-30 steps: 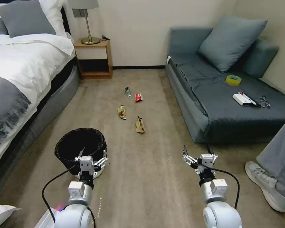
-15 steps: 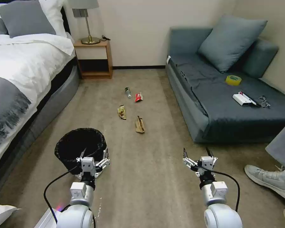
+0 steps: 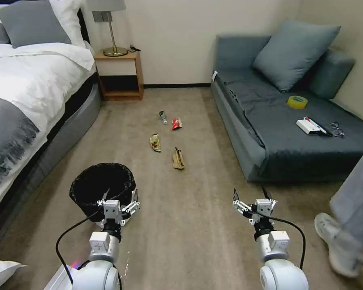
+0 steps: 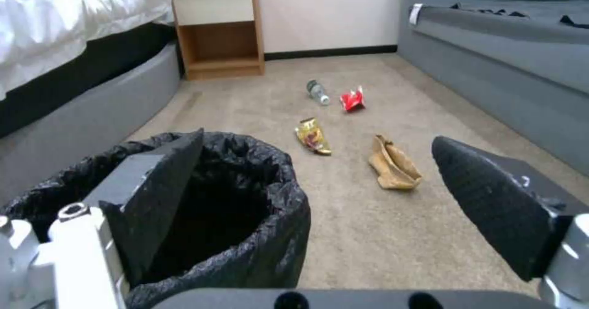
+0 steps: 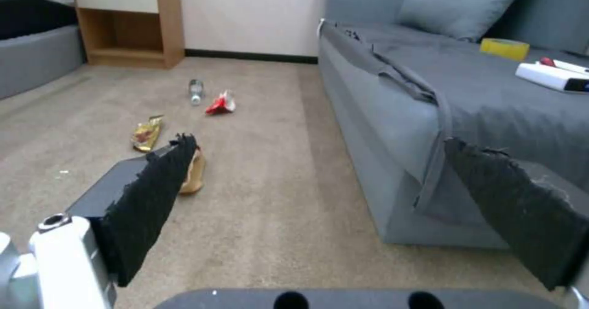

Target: Pick up the trash bin, then pick up the garbage on the floor and place it into the trash bin.

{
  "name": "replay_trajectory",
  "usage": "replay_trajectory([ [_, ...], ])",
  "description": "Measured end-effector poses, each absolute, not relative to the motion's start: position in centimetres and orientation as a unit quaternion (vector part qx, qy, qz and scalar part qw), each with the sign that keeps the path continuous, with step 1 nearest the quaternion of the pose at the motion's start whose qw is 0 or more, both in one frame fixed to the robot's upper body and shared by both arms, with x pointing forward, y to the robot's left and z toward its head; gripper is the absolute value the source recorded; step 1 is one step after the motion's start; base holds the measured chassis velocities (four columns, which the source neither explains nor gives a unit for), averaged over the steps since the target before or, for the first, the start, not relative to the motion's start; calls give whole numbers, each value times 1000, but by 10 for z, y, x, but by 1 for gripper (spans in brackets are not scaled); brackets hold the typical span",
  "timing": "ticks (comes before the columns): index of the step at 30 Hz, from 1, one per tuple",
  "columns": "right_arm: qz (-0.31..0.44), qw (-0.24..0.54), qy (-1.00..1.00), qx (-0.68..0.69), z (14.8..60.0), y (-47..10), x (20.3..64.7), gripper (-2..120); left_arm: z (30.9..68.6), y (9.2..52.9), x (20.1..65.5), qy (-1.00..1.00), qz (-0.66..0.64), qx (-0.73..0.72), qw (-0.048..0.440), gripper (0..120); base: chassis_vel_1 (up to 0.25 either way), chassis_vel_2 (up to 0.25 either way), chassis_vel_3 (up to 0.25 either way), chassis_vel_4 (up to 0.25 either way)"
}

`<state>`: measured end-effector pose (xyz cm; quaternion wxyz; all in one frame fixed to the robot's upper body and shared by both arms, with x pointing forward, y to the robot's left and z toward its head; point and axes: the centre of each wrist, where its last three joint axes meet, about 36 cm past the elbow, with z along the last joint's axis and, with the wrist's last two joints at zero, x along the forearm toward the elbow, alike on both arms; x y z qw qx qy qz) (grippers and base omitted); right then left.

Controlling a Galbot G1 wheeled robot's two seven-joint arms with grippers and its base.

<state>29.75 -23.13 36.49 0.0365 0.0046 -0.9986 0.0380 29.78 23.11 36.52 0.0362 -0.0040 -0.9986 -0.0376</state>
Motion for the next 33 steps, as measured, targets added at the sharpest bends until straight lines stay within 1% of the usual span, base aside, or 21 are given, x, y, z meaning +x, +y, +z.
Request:
replay_trajectory([
  [5, 38, 36, -999, 5, 365, -231, 297, 100, 367, 229, 297, -999, -37, -4, 37, 100, 0, 0, 0, 0],
  [7, 42, 21, -999, 0, 373, -220, 290, 100, 380, 210, 288, -998, -28, -2, 47, 100, 0, 0, 0, 0],
  [8, 42, 21, -999, 0, 373, -220, 290, 100, 380, 210, 288, -998, -28, -2, 47, 100, 0, 0, 0, 0],
  [10, 42, -16, -999, -9, 393, -196, 274, 100, 395, 193, 281, -998, -19, 0, 55, 100, 0, 0, 0, 0],
  [12, 35, -47, -998, -22, 411, -179, 260, 100, 397, 190, 279, -998, -16, 3, 61, 100, 0, 0, 0, 0],
  [20, 30, -60, -997, -33, 411, -176, 259, 100, 393, 197, 279, -997, -20, 15, 73, 100, 0, 0, 0, 0],
  [23, 29, -60, -997, -32, 409, -177, 259, 100, 400, 204, 283, -996, -10, 43, 81, 100, 0, 0, 0, 0],
  [27, 33, -60, -997, -32, 405, -180, 260, 100, 423, 230, 296, -990, 15, 115, 82, 100, 0, 0, 0, 0],
  [28, 33, -60, -997, -32, 405, -180, 260, 100, 423, 230, 296, -990, 15, 115, 82, 100, 0, 0, 0, 0],
  [30, 33, -59, -997, -30, 404, -181, 260, 100, 434, 252, 305, -982, 30, 163, 89, 100, 0, 0, 0, 0],
  [32, 33, -59, -997, -28, 403, -181, 260, 100, 442, 273, 313, -972, 51, 203, 107, 100, 0, 0, 0, 0],
  [33, 33, -59, -997, -28, 403, -181, 260, 100, 442, 273, 313, -972, 51, 203, 107, 100, 0, 0, 0, 0],
])
